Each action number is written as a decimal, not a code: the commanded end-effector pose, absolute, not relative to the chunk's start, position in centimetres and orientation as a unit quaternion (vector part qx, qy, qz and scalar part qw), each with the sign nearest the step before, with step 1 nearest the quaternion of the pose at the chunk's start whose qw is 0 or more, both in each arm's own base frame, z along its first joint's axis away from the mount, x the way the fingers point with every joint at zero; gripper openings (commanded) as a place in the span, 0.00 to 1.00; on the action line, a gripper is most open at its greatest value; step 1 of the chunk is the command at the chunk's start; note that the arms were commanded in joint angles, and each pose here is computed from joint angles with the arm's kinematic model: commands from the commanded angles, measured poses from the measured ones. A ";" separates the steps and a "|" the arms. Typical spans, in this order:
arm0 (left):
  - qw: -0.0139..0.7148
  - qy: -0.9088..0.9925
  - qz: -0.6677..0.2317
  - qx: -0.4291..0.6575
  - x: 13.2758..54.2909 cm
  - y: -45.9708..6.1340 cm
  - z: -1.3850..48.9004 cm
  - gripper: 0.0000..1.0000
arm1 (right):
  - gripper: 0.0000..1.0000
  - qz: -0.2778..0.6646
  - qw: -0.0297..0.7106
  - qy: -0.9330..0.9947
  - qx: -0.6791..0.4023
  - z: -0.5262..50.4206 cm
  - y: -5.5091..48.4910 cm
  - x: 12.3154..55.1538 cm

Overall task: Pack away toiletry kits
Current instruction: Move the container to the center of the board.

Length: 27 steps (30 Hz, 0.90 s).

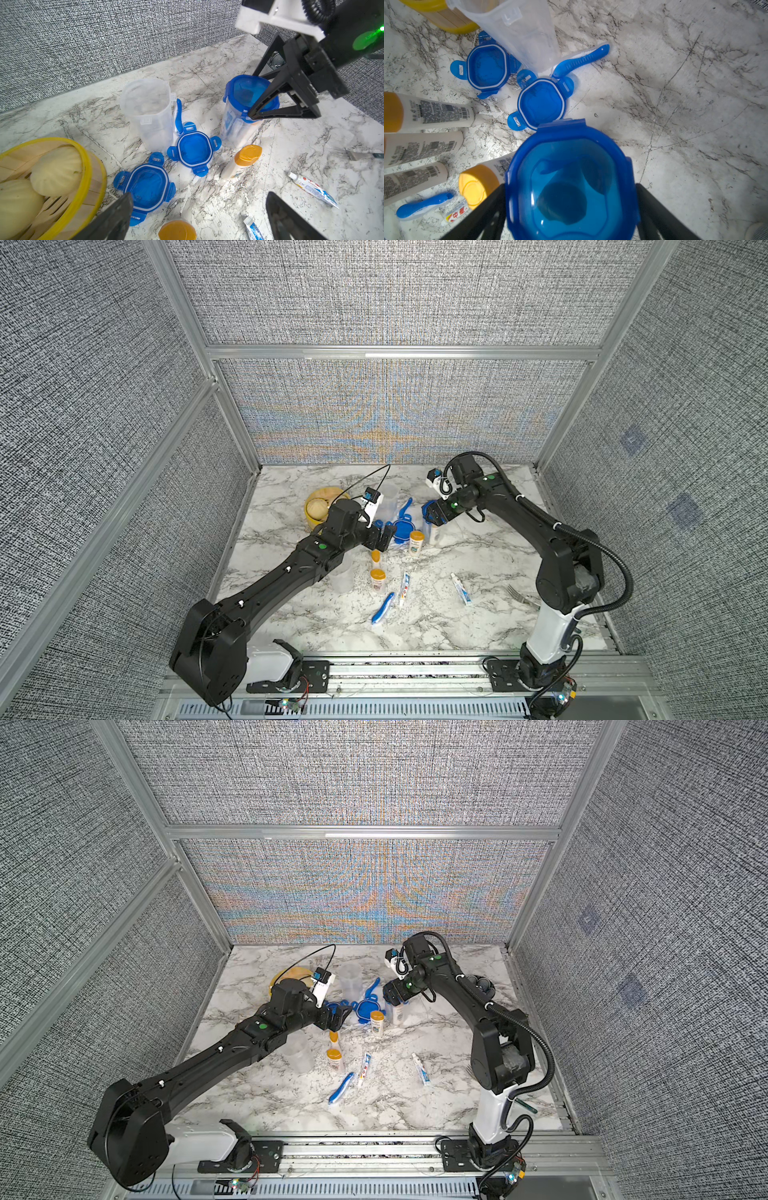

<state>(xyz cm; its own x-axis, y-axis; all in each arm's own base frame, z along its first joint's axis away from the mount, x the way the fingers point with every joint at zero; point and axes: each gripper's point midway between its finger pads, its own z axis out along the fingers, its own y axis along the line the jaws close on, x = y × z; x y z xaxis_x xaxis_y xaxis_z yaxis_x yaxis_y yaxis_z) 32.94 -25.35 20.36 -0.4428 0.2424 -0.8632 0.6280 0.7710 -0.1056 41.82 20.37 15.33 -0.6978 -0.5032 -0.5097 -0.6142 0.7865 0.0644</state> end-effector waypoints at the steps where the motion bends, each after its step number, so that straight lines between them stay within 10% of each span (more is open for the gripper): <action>1: 0.471 0.812 -0.216 0.268 33.4 -25.7 21.3 0.98 | 0.85 0.084 0.226 0.926 -0.289 14.6 19.1 41.8; 19: 0.464 0.815 -0.221 0.266 34.7 -26.7 21.2 0.97 | 0.79 0.061 0.272 0.954 -0.111 16.2 8.9 42.1; 27: 0.465 0.817 -0.218 0.263 34.6 -26.5 21.3 0.97 | 0.99 0.044 0.308 0.947 -0.082 18.4 7.7 41.7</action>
